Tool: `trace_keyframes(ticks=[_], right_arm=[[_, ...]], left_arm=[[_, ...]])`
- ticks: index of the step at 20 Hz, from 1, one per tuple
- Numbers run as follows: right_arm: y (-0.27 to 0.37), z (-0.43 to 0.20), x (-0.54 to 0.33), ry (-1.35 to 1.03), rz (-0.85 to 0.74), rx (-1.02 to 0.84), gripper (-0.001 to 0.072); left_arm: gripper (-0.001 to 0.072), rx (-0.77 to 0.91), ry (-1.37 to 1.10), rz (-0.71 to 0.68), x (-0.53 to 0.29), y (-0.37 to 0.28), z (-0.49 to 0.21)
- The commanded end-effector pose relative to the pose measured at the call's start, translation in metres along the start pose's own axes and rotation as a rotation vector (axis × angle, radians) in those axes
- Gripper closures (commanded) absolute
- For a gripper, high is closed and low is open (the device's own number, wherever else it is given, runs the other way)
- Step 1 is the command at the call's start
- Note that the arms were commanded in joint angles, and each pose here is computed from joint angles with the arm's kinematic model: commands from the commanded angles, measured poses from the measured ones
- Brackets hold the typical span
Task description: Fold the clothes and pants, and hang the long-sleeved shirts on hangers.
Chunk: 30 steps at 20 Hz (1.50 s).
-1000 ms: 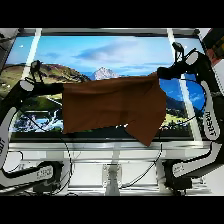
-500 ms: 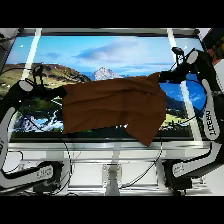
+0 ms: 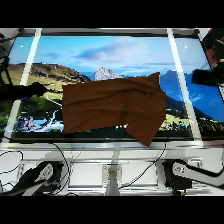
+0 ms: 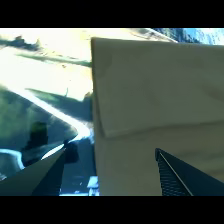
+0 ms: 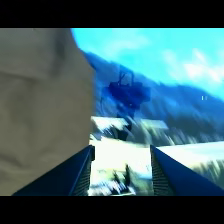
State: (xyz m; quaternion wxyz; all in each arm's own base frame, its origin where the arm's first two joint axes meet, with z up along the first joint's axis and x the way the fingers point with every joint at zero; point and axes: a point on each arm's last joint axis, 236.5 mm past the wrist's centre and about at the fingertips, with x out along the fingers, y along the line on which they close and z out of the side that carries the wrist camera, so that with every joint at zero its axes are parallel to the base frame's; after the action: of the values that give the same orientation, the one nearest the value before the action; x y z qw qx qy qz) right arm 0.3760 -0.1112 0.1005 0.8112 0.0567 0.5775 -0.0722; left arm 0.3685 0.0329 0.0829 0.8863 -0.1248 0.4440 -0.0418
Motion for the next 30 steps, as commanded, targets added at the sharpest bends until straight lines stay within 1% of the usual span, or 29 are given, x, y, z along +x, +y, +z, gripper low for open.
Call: trace_keyframes(ticks=[1, 6, 9, 13, 17, 20, 23, 24, 25, 28, 30], right_arm=[[-0.015, -0.062, -0.001, 0.022, 0.073, 0.160, 0.0332], [0.064, -0.187, 0.073, 0.355, 0.408, 0.211, 0.0331], [0.090, -0.227, 0.107, 0.439, 0.492, 0.304, 0.0329], [0.113, -0.237, 0.134, 0.402, 0.578, 0.371, 0.0328], [0.111, -0.232, 0.151, 0.386, 0.571, 0.413, 0.0329], [0.115, -0.233, 0.161, 0.395, 0.602, 0.413, 0.0331], [0.124, -0.220, 0.165, 0.336, 0.667, 0.398, 0.0339], [0.123, -0.216, 0.166, 0.316, 0.664, 0.395, 0.0363], [0.121, -0.215, 0.169, 0.309, 0.653, 0.388, 0.0407], [0.117, -0.221, 0.170, 0.315, 0.635, 0.349, 0.0410], [0.117, -0.224, 0.169, 0.326, 0.636, 0.338, 0.0637]], left_arm=[[0.0097, 0.010, 0.018, 0.009, -0.018, 0.007, -0.010], [0.0097, 0.002, 0.056, -0.010, -0.006, 0.006, -0.015], [0.0097, -0.019, 0.077, -0.037, 0.000, 0.002, -0.019], [0.0097, -0.051, 0.072, -0.085, 0.004, -0.008, -0.016], [0.0097, -0.054, 0.078, -0.086, 0.006, -0.007, -0.017], [0.0097, -0.067, 0.112, -0.091, 0.015, -0.004, -0.023], [0.0096, -0.086, 0.147, -0.097, 0.022, -0.003, -0.035], [0.0096, -0.093, 0.161, -0.099, 0.025, -0.002, -0.041], [0.0096, -0.114, 0.179, -0.100, 0.028, -0.002, -0.048], [0.0096, -0.158, 0.271, -0.118, 0.037, -0.004, -0.084], [0.0097, -0.199, 0.319, -0.149, 0.044, -0.011, -0.106]])
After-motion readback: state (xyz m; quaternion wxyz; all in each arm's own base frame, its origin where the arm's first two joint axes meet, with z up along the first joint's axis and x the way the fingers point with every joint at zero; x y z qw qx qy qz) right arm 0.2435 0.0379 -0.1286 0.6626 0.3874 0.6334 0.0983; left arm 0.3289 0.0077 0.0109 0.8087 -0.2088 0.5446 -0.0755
